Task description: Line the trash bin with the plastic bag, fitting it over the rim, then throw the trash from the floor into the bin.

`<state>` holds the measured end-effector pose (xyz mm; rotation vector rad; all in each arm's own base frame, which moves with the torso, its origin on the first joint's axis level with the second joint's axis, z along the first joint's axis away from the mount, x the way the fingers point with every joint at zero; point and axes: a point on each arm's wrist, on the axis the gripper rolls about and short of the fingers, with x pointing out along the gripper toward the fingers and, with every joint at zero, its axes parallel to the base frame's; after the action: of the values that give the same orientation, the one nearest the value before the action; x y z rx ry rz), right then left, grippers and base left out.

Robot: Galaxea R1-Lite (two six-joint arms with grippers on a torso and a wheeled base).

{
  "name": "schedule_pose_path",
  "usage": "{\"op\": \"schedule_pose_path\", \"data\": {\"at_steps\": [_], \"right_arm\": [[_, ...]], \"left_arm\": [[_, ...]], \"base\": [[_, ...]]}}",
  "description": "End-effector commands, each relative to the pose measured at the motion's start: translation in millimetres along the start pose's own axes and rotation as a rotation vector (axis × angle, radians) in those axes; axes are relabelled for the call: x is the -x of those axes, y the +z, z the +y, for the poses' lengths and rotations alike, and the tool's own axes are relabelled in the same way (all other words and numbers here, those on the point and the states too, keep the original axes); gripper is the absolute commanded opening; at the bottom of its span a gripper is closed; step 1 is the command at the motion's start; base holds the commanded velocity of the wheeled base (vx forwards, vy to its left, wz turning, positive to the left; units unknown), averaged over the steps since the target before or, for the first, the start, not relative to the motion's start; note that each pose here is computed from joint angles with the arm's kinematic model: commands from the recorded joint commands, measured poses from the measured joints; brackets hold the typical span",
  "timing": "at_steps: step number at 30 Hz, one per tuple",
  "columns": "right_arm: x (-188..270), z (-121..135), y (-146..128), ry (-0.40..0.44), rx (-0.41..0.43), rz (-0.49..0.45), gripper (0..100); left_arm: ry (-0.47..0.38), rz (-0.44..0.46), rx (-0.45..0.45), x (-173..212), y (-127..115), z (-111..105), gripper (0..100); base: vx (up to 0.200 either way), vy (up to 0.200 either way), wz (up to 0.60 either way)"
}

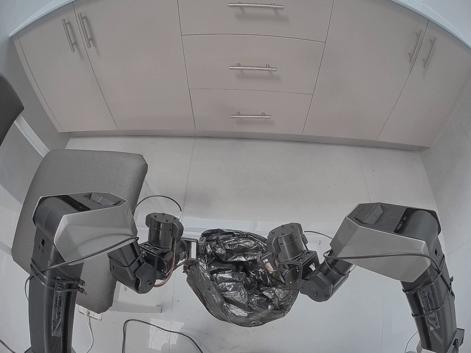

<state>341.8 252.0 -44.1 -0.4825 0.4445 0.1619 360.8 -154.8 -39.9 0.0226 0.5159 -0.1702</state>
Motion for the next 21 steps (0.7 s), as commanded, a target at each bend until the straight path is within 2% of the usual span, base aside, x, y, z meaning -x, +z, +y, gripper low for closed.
{"op": "schedule_pose_path", "data": {"at_steps": [1, 21], "right_arm": [[-0.7, 0.7, -0.4, 0.001, -0.001, -0.001, 100], [-1.2, 0.9, -0.1, 0.0, -0.001, -0.002, 100]], "left_arm": [[0.028, 0.025, 0.01, -11.5, -5.5, 9.6, 100], [0.058, 0.158, -0.004, -18.4, -11.8, 14.8, 100]], "base": [[0.0, 0.0, 0.0], [0.0, 0.0, 0.0]]}}
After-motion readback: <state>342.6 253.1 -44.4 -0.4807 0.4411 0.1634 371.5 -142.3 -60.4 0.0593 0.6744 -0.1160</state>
